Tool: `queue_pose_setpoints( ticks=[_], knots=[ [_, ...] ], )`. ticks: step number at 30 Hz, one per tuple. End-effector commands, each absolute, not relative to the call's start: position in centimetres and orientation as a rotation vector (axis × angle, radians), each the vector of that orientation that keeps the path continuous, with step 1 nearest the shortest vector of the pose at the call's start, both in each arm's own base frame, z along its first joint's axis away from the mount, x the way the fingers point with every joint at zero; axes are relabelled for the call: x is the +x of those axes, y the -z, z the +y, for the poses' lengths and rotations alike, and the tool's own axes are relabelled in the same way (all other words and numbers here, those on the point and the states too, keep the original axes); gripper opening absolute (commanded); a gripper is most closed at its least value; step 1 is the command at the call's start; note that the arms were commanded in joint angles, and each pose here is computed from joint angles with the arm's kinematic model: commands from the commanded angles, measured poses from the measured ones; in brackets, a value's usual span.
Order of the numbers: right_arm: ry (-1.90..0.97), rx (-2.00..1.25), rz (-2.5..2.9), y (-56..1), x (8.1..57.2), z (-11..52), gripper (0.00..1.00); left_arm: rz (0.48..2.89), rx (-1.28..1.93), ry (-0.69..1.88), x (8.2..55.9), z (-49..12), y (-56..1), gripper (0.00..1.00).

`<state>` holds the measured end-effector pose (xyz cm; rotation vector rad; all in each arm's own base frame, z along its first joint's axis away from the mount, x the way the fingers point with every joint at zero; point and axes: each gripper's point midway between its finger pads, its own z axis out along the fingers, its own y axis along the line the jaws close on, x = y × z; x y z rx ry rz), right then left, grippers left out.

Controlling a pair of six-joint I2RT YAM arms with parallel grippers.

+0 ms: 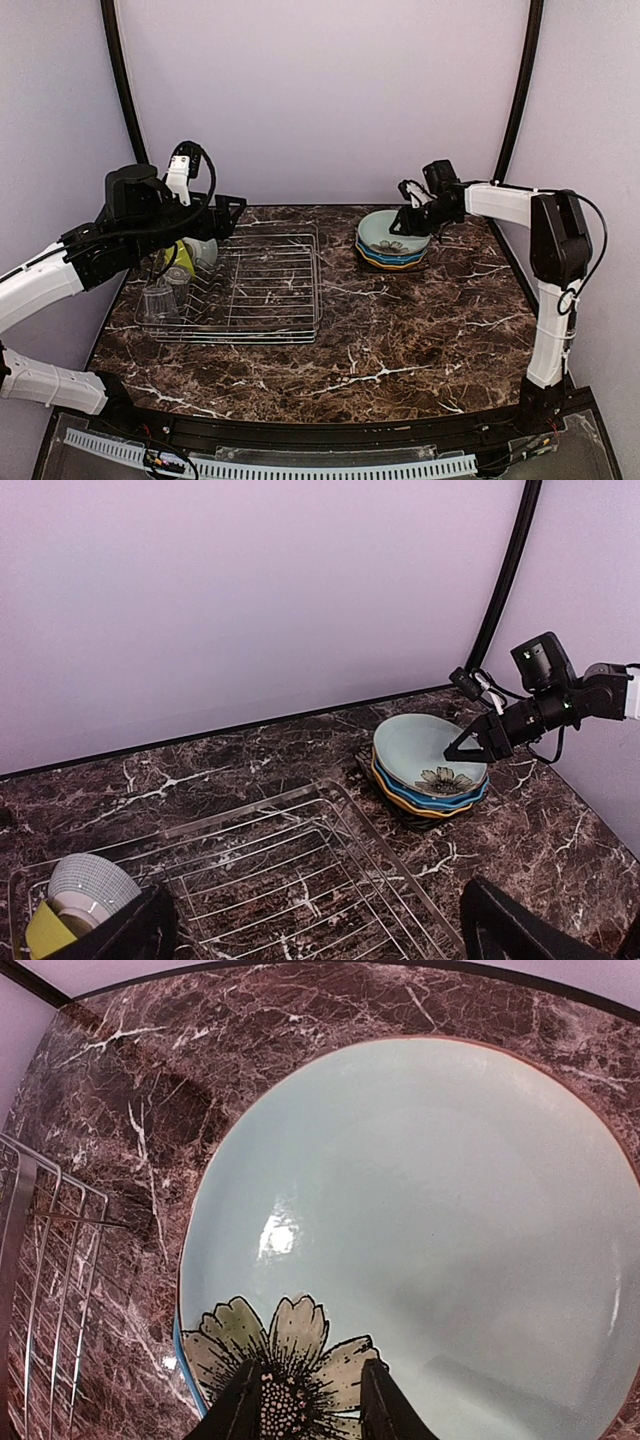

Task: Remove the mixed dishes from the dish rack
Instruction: Adjust the plate on the plate.

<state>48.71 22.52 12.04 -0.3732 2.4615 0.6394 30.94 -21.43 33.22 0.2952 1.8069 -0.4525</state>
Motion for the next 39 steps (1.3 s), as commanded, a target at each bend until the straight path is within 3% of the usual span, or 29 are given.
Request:
queue_pose_setpoints(
  ticks=[1,22,30,39],
  knots=[
    [-0.629,-0.416,2.538,-9.2,47.5,23.1,0.32,1.806,0.292,0.422,30.5,-20.5,-33.2,0.99],
    [-0.695,-0.450,2.636,-7.7,43.2,23.4,0.28,1.801,0.278,0.335,30.1,-18.6,-33.3,0.99],
    [-0.739,-0.448,2.485,-13.2,43.9,24.1,0.45,1.852,0.270,0.342,30.2,-18.7,-32.3,0.99],
    [-0.719,-0.449,2.442,-15.4,42.0,23.1,0.42,1.851,0.263,0.336,30.0,-18.3,-32.0,0.99]
  ],
)
